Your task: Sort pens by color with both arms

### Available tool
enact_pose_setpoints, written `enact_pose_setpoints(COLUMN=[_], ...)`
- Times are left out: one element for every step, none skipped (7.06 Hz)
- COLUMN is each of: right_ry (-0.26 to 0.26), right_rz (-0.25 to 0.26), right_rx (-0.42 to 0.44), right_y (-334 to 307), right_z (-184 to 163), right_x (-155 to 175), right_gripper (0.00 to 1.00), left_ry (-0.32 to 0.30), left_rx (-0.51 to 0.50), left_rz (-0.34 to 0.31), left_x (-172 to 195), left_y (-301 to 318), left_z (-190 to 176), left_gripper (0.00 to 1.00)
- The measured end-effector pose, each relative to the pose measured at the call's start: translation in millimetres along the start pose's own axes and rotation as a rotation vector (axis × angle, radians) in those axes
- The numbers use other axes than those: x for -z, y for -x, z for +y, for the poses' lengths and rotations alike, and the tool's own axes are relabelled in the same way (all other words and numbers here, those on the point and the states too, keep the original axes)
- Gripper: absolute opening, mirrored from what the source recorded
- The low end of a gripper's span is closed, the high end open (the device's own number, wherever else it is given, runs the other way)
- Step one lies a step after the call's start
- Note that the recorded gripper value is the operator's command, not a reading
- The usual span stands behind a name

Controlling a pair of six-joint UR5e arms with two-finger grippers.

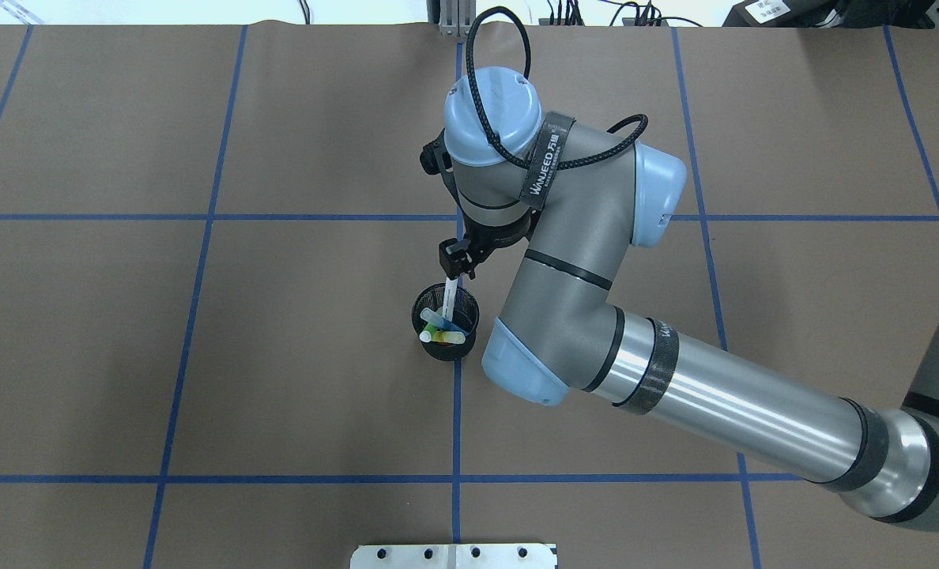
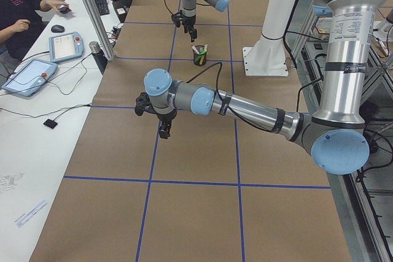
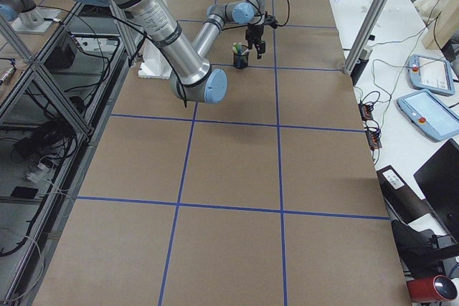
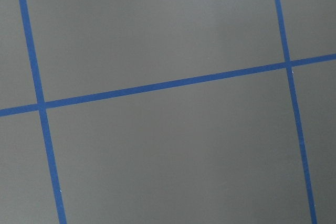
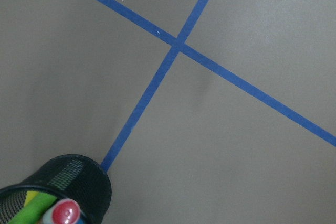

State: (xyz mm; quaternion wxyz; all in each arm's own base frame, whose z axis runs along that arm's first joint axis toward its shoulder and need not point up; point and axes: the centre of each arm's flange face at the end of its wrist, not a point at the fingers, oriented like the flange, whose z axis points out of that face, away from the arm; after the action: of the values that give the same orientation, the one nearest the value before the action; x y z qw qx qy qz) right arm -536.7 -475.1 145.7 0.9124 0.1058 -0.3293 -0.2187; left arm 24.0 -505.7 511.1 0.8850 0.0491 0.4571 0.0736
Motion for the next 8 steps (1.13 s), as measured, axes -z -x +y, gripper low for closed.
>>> enact_pose_setpoints(right_ry=[-0.005,-0.008,-0.008,-0.006,0.0,0.007,0.003,-0.013], right_rz=[-0.022,-0.045,-0.057,-0.064,-0.069,-0.068,-0.06,-0.051], right_rx=[-0.063,-0.157,-0.258,-0.371,-0.496,-0.62,-0.728,-0.8], right_y=[7,14,19,22,26,35,43,49], right_z=[-2,-3,-2,1,6,12,17,19], right_x=[9,18,22,24,25,24,22,23], right_gripper=[0.99,0.99,0.99,0.99,0.98,0.98,0.98,0.98], left_ry=[0.0,-0.001,-0.002,-0.003,-0.004,-0.004,-0.003,-0.002], left_rx=[-0.001,-0.001,-0.002,-0.004,-0.007,-0.007,-0.005,-0.004], left_rz=[0.0,0.0,0.0,0.0,0.001,0.002,0.003,0.005], left_x=[0,0,1,1,1,2,1,0], left_y=[0,0,-1,-2,-3,-6,-10,-15], left_z=[0,0,-1,-1,-1,-1,-1,-2], left_gripper=[0.99,0.99,0.99,0.99,0.99,0.99,0.99,0.99])
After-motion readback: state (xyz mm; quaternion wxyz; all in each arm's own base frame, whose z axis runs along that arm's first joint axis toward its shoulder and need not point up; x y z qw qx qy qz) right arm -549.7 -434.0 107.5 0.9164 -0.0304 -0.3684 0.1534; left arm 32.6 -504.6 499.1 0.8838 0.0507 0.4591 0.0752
